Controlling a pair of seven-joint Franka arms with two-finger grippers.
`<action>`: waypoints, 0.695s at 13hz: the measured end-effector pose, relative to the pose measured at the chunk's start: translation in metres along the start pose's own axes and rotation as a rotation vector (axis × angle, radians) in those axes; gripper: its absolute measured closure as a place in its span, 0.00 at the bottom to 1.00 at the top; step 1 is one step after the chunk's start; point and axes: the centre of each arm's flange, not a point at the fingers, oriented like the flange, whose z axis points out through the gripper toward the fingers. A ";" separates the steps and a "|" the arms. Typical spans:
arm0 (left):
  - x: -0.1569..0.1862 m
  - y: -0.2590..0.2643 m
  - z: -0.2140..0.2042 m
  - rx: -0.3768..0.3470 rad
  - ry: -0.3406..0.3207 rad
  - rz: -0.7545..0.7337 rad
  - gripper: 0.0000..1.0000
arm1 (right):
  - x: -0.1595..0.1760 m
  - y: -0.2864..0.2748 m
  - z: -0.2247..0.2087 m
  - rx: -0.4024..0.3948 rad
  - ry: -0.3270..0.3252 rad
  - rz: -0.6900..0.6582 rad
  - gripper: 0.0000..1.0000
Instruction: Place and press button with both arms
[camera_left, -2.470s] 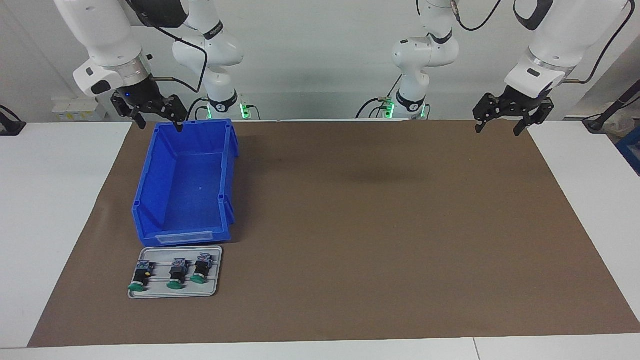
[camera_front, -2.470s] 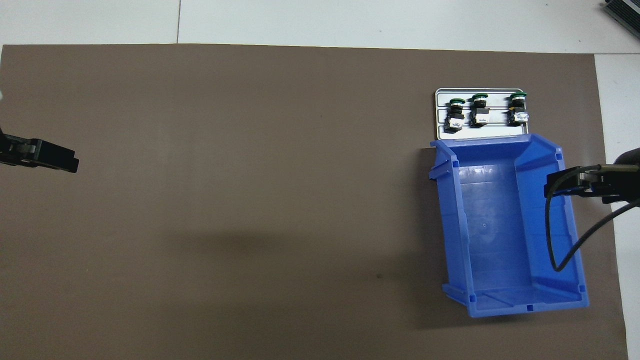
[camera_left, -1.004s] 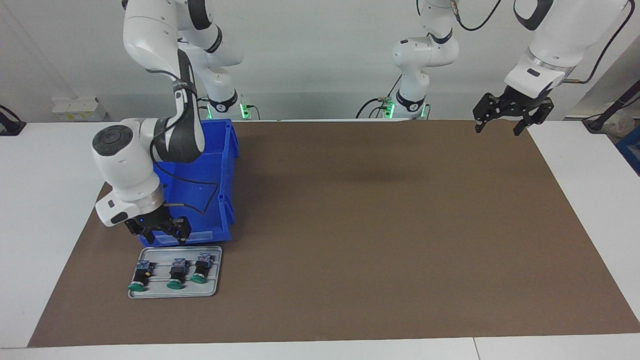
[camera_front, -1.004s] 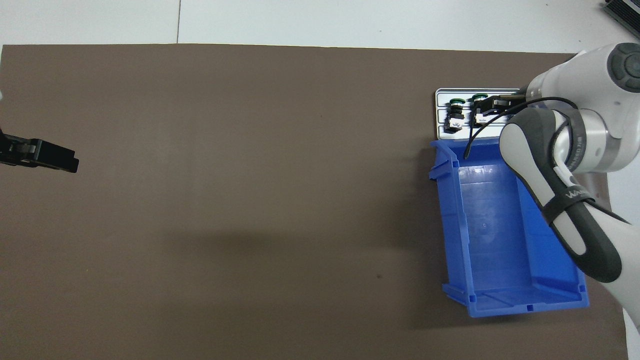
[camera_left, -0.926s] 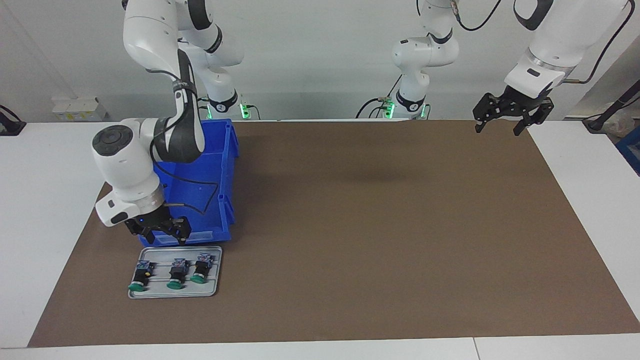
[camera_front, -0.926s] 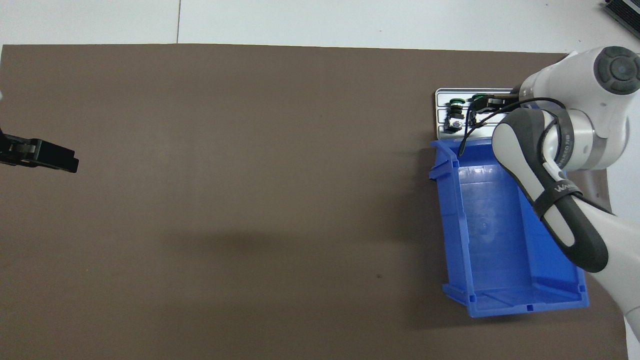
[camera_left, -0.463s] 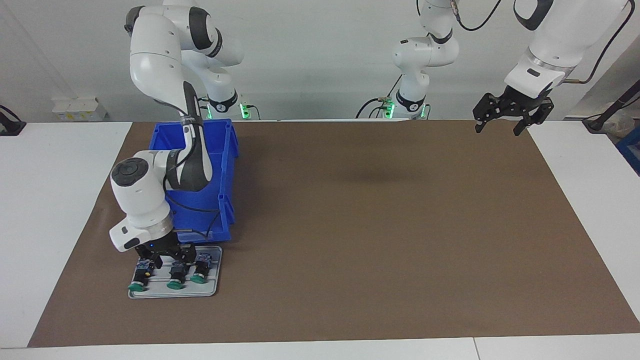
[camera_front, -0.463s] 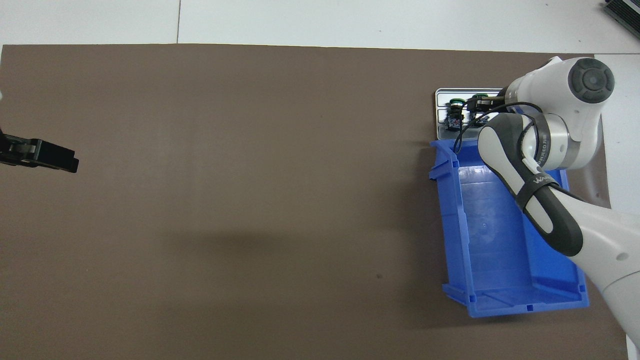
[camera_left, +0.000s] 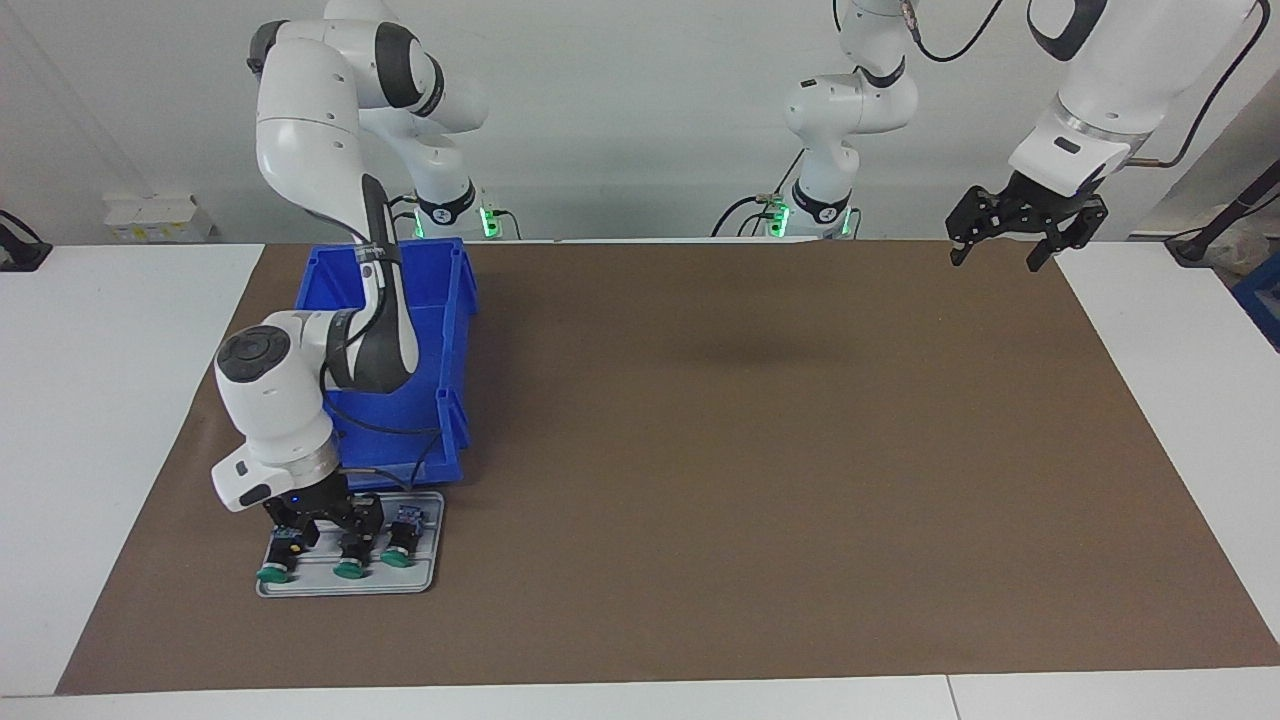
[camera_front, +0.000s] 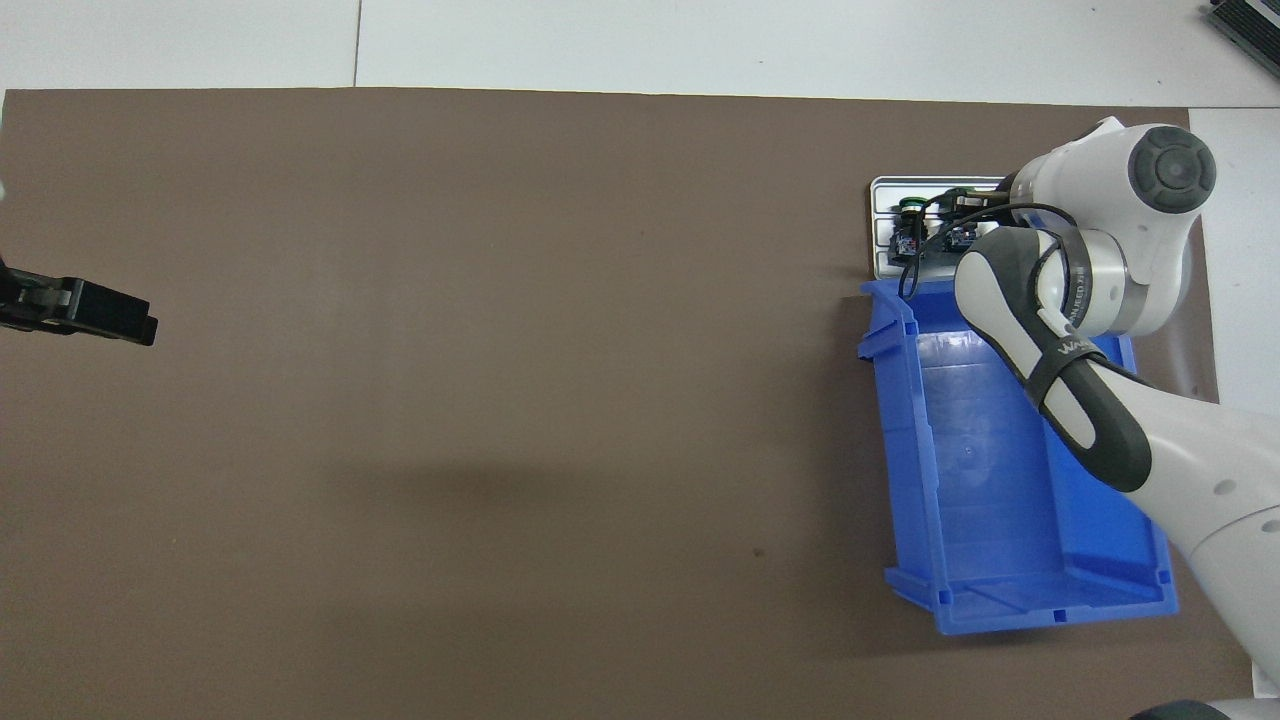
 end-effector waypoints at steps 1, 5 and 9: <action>0.000 0.000 0.000 0.000 0.000 0.000 0.00 | -0.001 0.000 0.006 0.000 -0.004 -0.001 0.26; 0.000 0.000 0.000 0.000 0.000 0.000 0.00 | -0.004 -0.008 0.012 0.004 -0.012 -0.006 0.37; 0.000 0.000 0.000 0.000 0.000 0.000 0.00 | -0.005 -0.016 0.012 0.008 -0.016 -0.012 0.56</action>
